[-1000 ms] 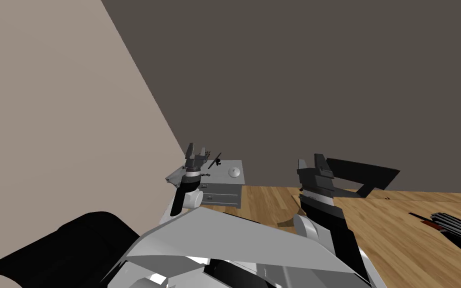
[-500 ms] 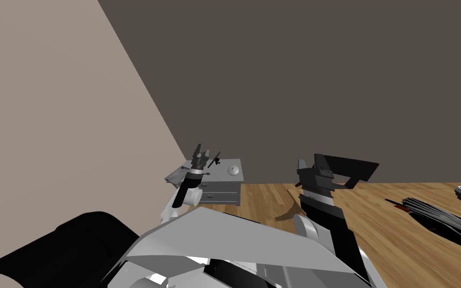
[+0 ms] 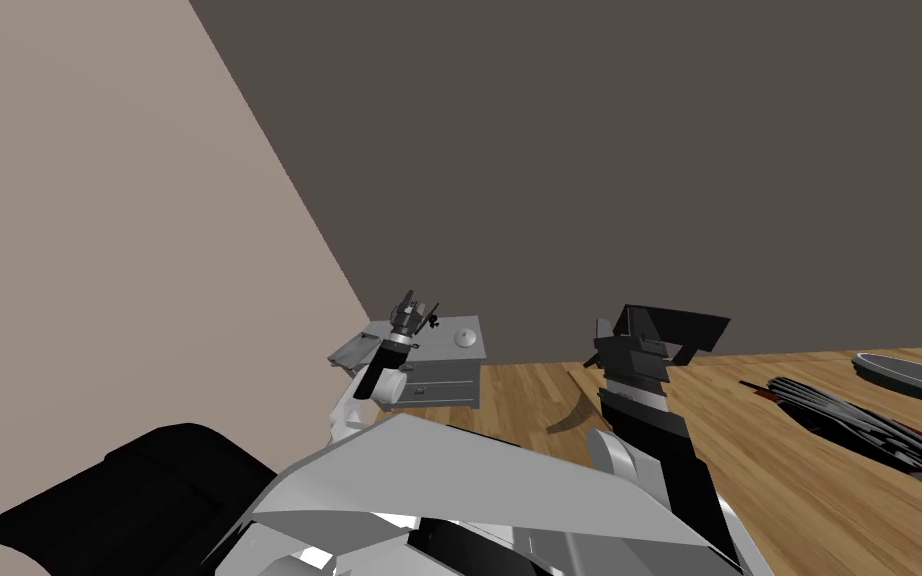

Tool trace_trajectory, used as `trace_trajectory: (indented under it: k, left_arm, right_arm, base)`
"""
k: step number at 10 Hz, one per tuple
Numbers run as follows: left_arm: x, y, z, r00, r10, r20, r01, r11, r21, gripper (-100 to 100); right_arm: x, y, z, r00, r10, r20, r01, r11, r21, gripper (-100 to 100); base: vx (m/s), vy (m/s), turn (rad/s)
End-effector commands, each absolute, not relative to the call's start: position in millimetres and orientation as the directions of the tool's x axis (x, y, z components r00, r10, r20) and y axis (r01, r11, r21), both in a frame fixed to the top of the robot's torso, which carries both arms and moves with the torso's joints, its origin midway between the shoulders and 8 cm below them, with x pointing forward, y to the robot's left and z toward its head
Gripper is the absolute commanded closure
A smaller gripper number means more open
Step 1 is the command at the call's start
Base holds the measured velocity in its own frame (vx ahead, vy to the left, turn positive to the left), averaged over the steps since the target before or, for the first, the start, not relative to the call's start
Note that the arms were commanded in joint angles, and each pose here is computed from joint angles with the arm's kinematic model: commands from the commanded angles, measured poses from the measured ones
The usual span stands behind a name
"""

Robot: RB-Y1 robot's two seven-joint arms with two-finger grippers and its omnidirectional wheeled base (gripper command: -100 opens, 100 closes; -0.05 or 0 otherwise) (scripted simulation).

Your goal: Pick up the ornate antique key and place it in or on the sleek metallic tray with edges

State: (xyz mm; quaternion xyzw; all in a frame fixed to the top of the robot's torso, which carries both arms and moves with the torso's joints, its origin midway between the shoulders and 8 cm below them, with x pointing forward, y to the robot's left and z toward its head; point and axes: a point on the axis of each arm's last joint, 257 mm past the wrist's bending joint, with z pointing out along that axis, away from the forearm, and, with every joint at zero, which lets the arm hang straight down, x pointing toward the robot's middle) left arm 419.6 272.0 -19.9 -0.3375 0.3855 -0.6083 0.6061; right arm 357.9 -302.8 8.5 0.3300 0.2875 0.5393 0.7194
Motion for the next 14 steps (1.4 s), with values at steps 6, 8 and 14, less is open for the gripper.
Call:
trace_trajectory:
  k: [6, 8, 14]
  left_arm:
    - [457.8, 283.1, -70.3, -0.041, -0.997, -0.063, 0.299, 0.048, -0.953, -100]
    - [468.7, 288.4, -88.6, -0.035, -0.997, -0.062, 0.233, 0.052, -0.971, -100]
    - [494.8, 307.3, -141.1, -0.005, -0.998, -0.056, 0.046, 0.055, -0.997, -100]
  right_arm:
    - [357.8, -302.8, 8.5, 0.253, 0.966, -0.058, -0.586, 0.200, 0.785, 0]
    - [357.8, -302.8, 8.5, 0.253, 0.966, -0.058, -0.586, 0.200, 0.785, 0]
    - [357.8, -302.8, 8.5, 0.253, 0.966, -0.058, -0.586, 0.201, 0.785, 0]
  base:
    - [-0.038, 0.015, -0.052]
    - [-0.034, 0.017, -0.056]
    - [-0.029, 0.025, -0.048]
